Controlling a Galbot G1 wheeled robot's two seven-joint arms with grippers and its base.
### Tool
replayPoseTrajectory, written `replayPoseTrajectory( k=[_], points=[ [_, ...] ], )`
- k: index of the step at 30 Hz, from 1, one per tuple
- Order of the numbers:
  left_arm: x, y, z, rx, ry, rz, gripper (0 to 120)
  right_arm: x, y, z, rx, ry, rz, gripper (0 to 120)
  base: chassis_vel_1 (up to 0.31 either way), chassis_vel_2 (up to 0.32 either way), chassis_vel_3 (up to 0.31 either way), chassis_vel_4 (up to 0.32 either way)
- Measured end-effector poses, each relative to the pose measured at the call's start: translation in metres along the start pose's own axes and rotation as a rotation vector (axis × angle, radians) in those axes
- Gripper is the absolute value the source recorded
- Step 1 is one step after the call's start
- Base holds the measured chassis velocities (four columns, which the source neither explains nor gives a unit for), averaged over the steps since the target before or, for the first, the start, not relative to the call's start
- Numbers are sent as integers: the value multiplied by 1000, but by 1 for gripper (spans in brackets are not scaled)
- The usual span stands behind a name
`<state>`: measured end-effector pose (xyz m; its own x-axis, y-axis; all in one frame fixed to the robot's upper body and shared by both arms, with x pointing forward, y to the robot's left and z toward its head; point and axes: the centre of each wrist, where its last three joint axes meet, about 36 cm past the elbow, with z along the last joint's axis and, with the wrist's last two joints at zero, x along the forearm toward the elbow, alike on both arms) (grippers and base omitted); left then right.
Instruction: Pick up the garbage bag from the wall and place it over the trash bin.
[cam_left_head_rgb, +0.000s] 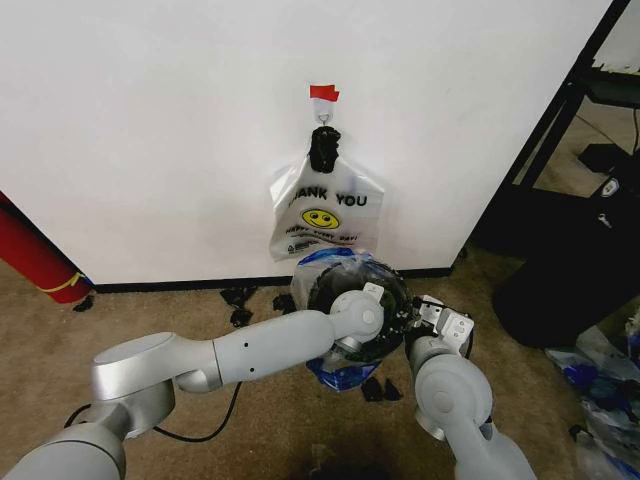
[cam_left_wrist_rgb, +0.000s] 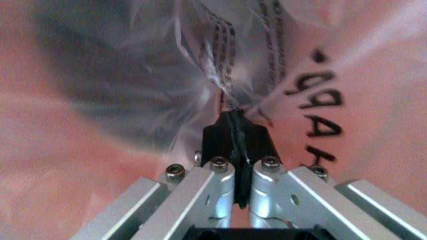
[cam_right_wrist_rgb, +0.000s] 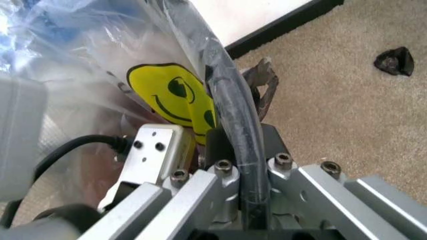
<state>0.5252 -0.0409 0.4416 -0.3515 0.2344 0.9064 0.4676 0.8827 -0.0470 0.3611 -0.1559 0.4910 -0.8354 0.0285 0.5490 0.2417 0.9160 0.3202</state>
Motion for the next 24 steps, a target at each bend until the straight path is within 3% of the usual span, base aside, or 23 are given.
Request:
replayPoseTrajectory(
  k=[7,11,20,24],
  points=[
    [-5,-1,1,7,-6,-5,0,-2,-2,2,-5,9,2,0,0,0,0,0],
    [5,1,2,0,-27,0,0,-8,-2,3,-7,13,9,0,0,0,0,0],
    [85,-6,4,-87,-157,60,0,-24,-9,11,-9,21,37,0,0,0,0,0],
    [134,-5,7,-97,-233,143,0,-24,-11,11,-16,25,34,0,0,0,0,0]
  ],
)
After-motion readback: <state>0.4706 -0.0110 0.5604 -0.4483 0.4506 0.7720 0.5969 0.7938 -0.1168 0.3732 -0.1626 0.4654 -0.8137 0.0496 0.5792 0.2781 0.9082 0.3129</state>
